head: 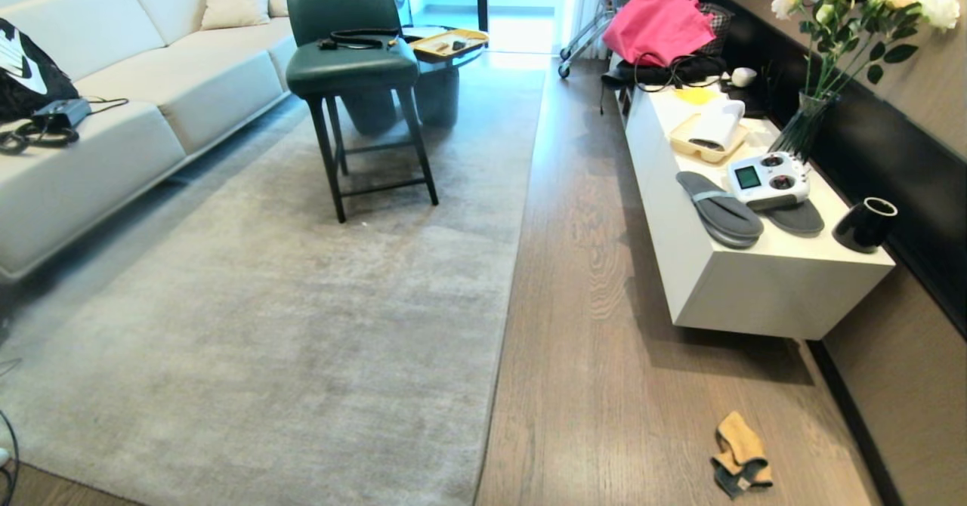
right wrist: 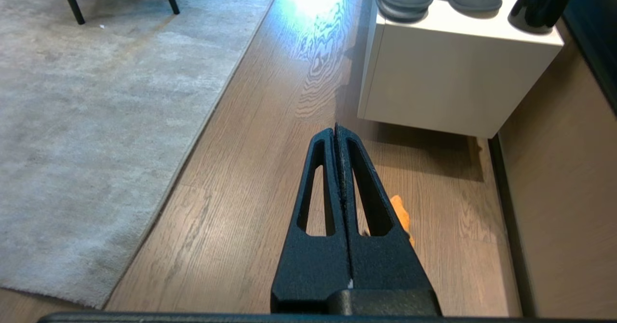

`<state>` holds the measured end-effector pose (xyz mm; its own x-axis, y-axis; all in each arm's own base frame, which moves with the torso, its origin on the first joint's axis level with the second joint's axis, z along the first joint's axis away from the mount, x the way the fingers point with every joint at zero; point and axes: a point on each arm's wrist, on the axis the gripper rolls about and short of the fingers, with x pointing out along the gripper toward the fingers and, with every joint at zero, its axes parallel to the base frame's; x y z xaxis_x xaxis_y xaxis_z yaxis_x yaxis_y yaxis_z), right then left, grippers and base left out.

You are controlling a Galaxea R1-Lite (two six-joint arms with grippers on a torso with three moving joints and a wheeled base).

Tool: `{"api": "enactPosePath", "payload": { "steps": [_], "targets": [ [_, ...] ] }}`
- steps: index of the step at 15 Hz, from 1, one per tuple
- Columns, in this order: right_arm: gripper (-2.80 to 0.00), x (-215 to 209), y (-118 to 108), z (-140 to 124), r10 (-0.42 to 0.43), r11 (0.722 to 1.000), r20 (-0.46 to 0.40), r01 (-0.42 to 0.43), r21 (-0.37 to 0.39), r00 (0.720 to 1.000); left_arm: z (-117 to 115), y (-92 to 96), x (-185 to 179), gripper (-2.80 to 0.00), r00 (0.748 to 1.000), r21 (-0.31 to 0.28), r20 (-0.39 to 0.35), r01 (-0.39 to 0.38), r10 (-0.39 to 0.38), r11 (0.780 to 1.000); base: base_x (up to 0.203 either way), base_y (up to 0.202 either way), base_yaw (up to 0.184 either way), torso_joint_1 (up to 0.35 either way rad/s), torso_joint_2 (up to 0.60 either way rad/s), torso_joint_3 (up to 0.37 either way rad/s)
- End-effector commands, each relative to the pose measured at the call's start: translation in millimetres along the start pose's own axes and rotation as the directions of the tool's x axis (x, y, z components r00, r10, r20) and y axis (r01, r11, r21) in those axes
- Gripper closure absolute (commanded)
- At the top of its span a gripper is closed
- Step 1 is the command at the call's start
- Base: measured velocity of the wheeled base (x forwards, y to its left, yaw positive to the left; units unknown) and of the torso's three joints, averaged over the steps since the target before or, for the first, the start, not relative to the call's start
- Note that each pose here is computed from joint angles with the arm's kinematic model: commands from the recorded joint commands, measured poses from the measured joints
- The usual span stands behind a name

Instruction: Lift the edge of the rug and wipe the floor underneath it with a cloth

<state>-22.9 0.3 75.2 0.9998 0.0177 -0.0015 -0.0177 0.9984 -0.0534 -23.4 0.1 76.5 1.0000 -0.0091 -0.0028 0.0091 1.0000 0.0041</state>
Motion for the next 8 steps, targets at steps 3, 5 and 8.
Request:
{"api": "enactPosePath", "payload": {
  "steps": [3,5,8],
  "targets": [
    [0.00,0.1,0.0,0.0,0.001,1.000,-0.002,-0.001,-0.002,1.000,-0.3,0.0,0.1,0.00,1.000,0.000,-0.001,0.000,0.000,1.000,0.000,0.000,0.000,-0.027,-0.40,-0.425],
    [0.00,0.1,0.0,0.0,0.001,1.000,-0.002,-0.001,-0.002,1.000,0.0,0.0,0.0,0.00,1.000,0.000,0.000,0.000,0.000,1.000,0.000,0.000,0.000,0.011,-0.41,-0.411],
    [0.00,0.1,0.0,0.0,0.001,1.000,-0.002,-0.001,-0.002,1.000,0.0,0.0,0.0,0.00,1.000,0.000,0.000,0.000,0.000,1.000,0.000,0.000,0.000,0.034,-0.44,-0.396]
  ]
}}
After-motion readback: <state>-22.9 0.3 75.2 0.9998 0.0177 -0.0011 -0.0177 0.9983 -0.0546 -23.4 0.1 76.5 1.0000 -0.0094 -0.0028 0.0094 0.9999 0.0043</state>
